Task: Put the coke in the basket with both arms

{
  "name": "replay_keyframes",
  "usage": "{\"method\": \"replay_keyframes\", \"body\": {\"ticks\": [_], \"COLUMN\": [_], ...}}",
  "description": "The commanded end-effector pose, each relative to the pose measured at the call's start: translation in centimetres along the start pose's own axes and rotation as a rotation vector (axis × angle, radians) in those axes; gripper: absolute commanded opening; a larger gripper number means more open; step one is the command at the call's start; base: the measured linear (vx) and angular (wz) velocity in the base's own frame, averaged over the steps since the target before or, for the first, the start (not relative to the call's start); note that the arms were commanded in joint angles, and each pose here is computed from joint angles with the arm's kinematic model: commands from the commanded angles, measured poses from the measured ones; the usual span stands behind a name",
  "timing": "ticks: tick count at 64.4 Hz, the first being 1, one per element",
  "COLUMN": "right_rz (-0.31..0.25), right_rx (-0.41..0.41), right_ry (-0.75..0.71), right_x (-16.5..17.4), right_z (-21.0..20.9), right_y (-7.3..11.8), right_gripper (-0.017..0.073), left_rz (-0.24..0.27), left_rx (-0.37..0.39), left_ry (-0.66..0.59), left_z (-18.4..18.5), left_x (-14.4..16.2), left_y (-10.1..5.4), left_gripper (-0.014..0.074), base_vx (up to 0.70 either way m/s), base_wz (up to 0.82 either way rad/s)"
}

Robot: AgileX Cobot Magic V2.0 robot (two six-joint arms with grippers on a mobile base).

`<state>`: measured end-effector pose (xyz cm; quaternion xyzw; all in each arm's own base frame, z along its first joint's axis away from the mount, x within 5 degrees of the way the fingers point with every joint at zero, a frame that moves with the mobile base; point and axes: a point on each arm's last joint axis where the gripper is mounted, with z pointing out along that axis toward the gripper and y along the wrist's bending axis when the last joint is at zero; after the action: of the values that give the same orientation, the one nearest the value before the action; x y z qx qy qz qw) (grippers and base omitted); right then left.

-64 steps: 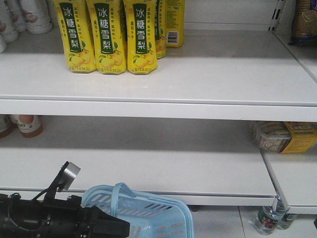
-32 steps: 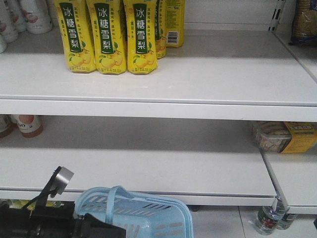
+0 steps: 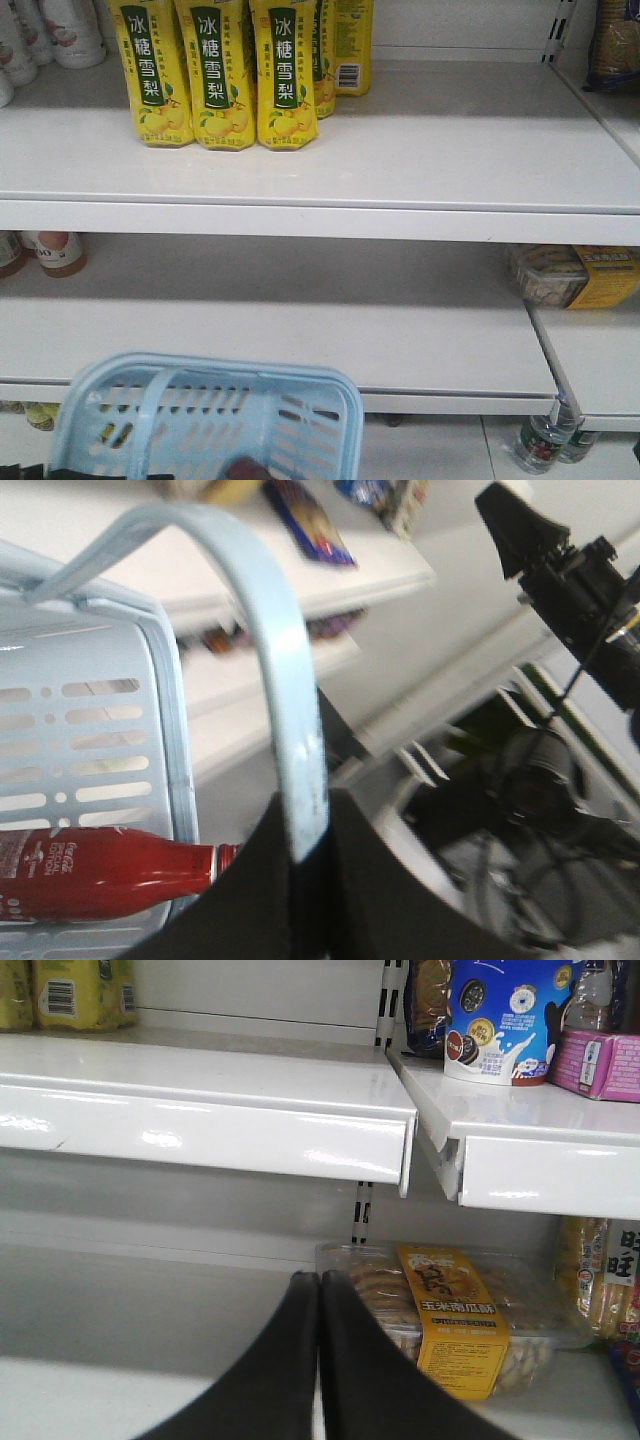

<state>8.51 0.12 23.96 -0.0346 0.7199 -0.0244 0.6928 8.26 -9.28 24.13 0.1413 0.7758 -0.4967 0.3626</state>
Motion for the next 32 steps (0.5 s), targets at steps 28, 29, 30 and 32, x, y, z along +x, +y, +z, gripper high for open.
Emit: {"method": "replay_keyframes", "body": {"ticks": [28, 29, 30, 32], "right_rz": [-0.016, -0.016, -0.016, -0.016], "right_rx": [-0.008, -0.008, -0.008, -0.007], "right_ry": [-0.081, -0.081, -0.08, -0.079], "right_x": [-1.4, -1.4, -1.4, -1.4], "right_z": [0.0, 0.0, 0.0, 0.0], "right_y": [0.0, 0.0, 0.0, 0.0], "right_gripper": [-0.001, -0.001, -0.001, -0.001], "left_rz": [0.374, 0.366, 0.358, 0.341], "left_rx": [-0.211, -0.221, -0.232, -0.256], "left_ry": [-0.348, -0.352, -0.358, -0.362], "left_z": [-6.0, -6.1, -6.2, -6.3], "left_x": [0.4, 0.5, 0.5, 0.5], "left_y": [-2.8, -2.7, -2.6, -2.5], "left_gripper": [-0.0006, -0.0006, -0.0006, -0.0006], "base_vx": [0.0, 0.0, 0.0, 0.0], "base_wz": [0.0, 0.0, 0.0, 0.0]}}
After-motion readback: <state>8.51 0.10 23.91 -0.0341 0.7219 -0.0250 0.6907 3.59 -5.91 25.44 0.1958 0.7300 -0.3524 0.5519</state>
